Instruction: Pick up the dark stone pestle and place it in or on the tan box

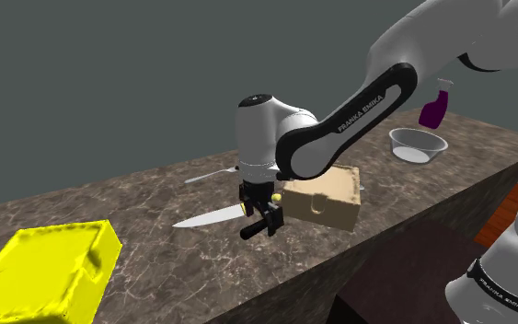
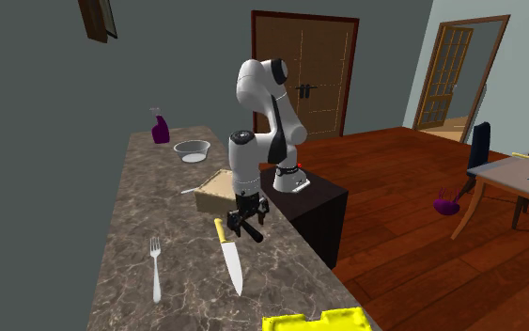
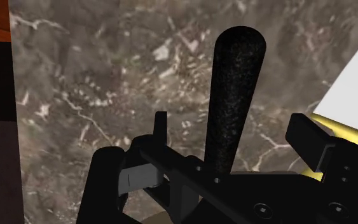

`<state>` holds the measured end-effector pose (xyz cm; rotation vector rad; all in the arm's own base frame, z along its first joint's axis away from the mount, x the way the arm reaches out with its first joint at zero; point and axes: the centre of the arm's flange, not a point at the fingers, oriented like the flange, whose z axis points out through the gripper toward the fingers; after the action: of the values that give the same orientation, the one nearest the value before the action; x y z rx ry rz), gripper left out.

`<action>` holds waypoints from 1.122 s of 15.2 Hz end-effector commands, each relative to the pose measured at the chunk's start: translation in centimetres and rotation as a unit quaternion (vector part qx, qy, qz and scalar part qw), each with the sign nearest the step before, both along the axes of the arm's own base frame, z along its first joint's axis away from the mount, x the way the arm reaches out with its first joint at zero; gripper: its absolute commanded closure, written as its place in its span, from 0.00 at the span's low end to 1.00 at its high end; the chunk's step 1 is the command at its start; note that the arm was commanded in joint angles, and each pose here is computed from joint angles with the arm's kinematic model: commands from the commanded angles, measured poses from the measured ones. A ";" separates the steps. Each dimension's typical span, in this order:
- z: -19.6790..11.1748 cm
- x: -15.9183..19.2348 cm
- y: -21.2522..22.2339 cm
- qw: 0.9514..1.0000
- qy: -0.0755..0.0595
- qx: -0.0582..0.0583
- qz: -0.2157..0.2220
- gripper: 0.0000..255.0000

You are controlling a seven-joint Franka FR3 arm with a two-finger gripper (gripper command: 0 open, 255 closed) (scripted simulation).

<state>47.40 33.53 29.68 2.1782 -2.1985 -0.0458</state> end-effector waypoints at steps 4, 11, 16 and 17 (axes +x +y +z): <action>-0.7 -0.2 0.1 1.000 0.000 0.000 0.000 0.00; -0.7 -0.1 0.1 1.000 0.000 0.000 0.000 1.00; -0.9 -0.2 0.3 1.000 0.000 0.000 0.000 1.00; -0.8 -0.2 0.2 1.000 0.000 0.000 0.000 1.00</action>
<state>47.51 33.63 29.34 2.1809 -2.2090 -0.0350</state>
